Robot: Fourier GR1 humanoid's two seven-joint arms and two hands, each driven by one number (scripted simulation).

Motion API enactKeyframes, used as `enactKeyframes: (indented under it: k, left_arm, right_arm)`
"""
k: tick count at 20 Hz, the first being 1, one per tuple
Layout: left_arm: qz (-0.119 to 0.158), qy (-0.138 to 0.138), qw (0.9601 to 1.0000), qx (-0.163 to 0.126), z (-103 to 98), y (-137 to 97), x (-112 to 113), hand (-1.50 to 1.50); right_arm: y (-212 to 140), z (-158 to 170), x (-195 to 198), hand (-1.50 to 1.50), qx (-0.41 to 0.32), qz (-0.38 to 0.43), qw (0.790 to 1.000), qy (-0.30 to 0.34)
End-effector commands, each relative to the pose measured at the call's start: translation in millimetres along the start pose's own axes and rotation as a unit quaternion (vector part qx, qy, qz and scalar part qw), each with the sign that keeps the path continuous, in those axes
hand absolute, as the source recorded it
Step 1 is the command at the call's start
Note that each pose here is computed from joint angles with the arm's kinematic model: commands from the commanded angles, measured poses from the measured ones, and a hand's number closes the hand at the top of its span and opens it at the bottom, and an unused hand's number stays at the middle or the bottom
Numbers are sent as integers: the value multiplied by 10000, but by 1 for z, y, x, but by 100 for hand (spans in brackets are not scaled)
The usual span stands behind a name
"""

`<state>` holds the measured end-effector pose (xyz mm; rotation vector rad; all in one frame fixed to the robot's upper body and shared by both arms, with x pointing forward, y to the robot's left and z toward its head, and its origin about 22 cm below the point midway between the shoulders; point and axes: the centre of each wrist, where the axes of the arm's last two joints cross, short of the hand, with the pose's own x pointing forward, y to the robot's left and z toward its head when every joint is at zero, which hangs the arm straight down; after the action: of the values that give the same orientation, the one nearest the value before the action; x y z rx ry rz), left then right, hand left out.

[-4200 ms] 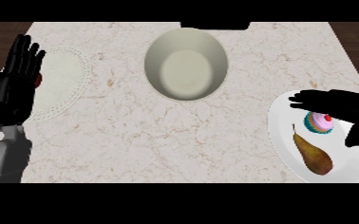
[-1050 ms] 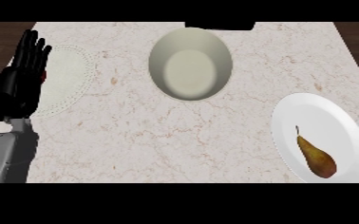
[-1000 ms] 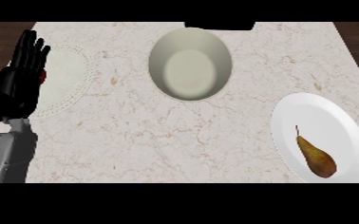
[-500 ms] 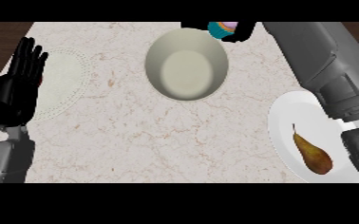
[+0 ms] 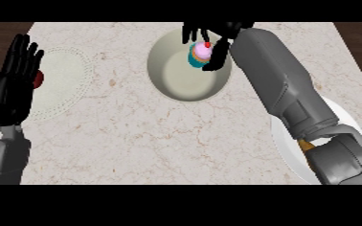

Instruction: Pick the cupcake from the plate and place it in the bowl

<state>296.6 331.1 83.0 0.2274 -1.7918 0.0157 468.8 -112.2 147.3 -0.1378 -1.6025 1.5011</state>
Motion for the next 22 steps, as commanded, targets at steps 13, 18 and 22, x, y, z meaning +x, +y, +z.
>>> enactKeyframes:
  k: [13,18,22]
  left_arm:
    - [-38,-95,9999,-66,-14,-16,5,0]
    - [57,-126,9998,-117,-12,-25,9,0]
    - [87,-119,9995,-274,-9,-7,8,0]
  right_arm:
    - [17,17,-31,-150,-1858,-2430,9512,-415]
    - [-31,58,-58,-150,-2565,-2815,9246,42]
    - [-51,102,-87,-150,-2840,-3105,9069,200]
